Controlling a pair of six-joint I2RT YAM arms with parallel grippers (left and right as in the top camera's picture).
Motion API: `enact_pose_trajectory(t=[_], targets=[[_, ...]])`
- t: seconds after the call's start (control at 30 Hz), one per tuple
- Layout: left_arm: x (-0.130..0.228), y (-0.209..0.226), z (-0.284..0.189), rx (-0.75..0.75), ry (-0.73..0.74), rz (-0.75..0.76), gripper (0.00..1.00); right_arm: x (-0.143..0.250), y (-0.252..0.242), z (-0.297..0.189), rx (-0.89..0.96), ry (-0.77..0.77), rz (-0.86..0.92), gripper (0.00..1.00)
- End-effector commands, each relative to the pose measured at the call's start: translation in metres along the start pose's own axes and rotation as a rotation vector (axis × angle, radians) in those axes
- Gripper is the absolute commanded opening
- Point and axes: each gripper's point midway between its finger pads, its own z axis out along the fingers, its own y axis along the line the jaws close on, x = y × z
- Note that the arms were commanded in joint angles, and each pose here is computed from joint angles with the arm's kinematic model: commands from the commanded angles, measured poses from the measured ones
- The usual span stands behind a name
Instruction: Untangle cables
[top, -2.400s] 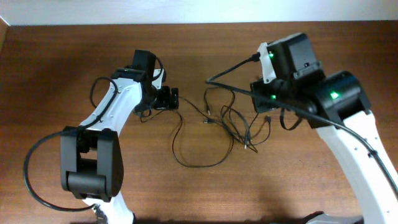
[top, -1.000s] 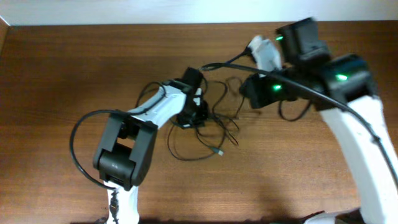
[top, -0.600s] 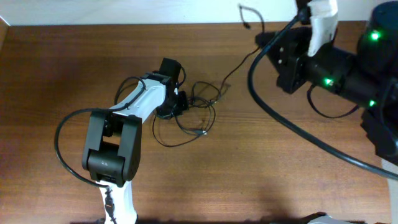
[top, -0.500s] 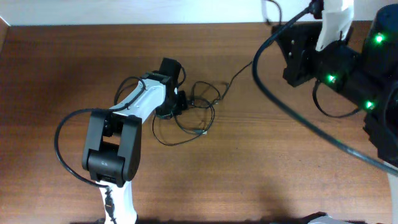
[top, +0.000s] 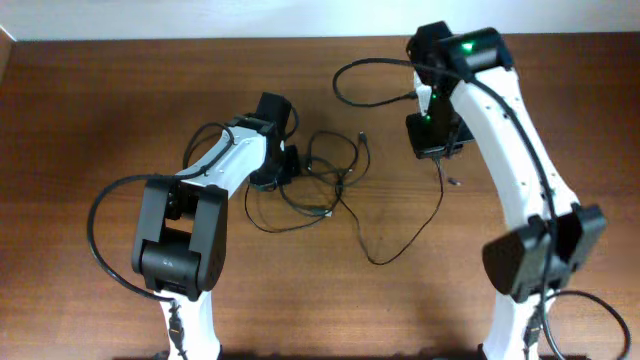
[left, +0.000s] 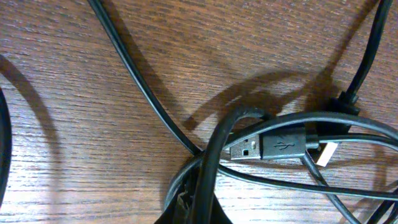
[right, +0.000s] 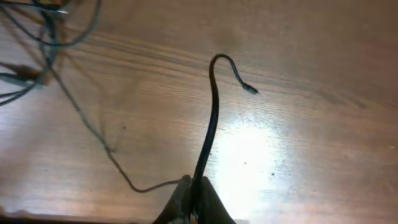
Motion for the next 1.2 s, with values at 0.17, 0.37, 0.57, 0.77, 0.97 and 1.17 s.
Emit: enact_pose_trajectory(t=[0.17,0.37,0.57,0.77,0.97,1.17], targets=[[0.011,0.024,0.02,-0.09,0.038,-0.001,0.02,0.003,-0.056,0.034,0.043,0.114,0.161,0.04],[0.011,0.024,0.02,-0.09,0.038,-0.001,0.02,0.014,-0.099,0.075,0.12,0.175,0.279,0.04],[0.01,0.024,0.02,-0.09,0.038,-0.001,0.03,0.027,-0.086,0.106,0.051,0.239,0.294,0.77],[0.01,0.024,0.02,-0.09,0.038,-0.001,0.04,0.039,-0.02,0.115,-0.3,0.299,0.118,0.78],[0.01,0.024,0.02,-0.089,0.037,-0.001,0.05,0.045,0.029,0.118,-0.387,0.307,-0.032,0.78],[0.01,0.023,0.02,-0.089,0.036,0.0,0.06,0.041,0.089,0.118,-0.39,0.25,-0.187,0.78]])
